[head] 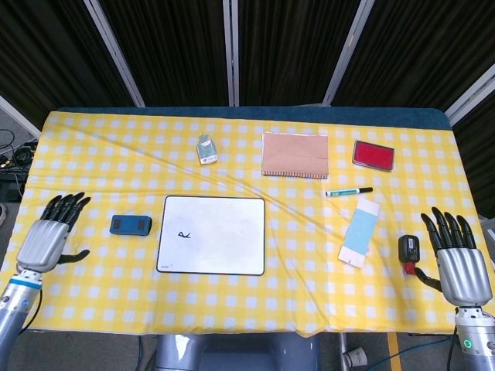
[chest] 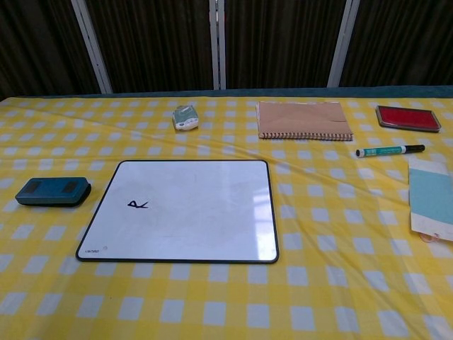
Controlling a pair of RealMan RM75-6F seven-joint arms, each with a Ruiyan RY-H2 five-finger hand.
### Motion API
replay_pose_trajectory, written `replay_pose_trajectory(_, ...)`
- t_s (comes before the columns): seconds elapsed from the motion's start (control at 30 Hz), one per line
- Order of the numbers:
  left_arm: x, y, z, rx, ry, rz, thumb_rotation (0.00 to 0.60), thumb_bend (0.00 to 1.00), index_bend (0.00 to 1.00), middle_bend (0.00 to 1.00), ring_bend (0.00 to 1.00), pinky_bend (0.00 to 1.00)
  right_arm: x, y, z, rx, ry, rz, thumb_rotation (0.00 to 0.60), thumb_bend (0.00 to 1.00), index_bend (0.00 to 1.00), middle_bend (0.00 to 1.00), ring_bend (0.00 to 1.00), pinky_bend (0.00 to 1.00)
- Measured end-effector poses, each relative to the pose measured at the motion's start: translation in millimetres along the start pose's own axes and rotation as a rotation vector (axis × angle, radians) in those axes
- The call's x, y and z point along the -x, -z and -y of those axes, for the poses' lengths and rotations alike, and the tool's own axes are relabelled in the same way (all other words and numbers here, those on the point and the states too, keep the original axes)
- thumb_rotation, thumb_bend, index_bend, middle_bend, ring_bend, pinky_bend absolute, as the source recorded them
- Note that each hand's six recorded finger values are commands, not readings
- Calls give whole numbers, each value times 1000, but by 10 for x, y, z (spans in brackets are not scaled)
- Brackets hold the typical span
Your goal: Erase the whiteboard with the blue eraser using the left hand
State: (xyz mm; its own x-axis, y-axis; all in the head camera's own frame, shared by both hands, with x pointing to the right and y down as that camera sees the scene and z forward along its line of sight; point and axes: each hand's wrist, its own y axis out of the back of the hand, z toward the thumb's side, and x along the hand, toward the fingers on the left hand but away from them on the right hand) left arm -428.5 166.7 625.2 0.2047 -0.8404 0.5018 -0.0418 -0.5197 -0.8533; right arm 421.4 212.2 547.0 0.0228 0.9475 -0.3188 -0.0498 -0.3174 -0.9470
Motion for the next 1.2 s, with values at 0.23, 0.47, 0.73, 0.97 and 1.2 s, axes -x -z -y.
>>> replay_pose_trajectory(0.23,-540,-199,378,-76,133,51,600,0,123,66,137,199,55,57,123,-25,-47,27,600,0,0,0,0,0)
replay_pose_trajectory(0.47,-826,-279,555,-94,159,50,600,49,210,175,269,333,61,125,173,-38,-65,49,600,0,0,0,0,0)
replay_pose_trajectory(0.73,-924,-329,639,-52,168,49,600,78,268,217,316,399,27,207,185,-43,-70,77,600,0,0,0,0,0)
replay_pose_trajectory(0.97,-1027,-279,758,-52,201,33,600,79,284,226,324,396,10,219,169,-44,-66,82,600,0,0,0,0,0)
replay_pose_trajectory(1.2,-1114,-336,817,-43,231,53,600,94,454,365,451,500,27,229,207,-61,-76,90,600,0,0,0,0,0)
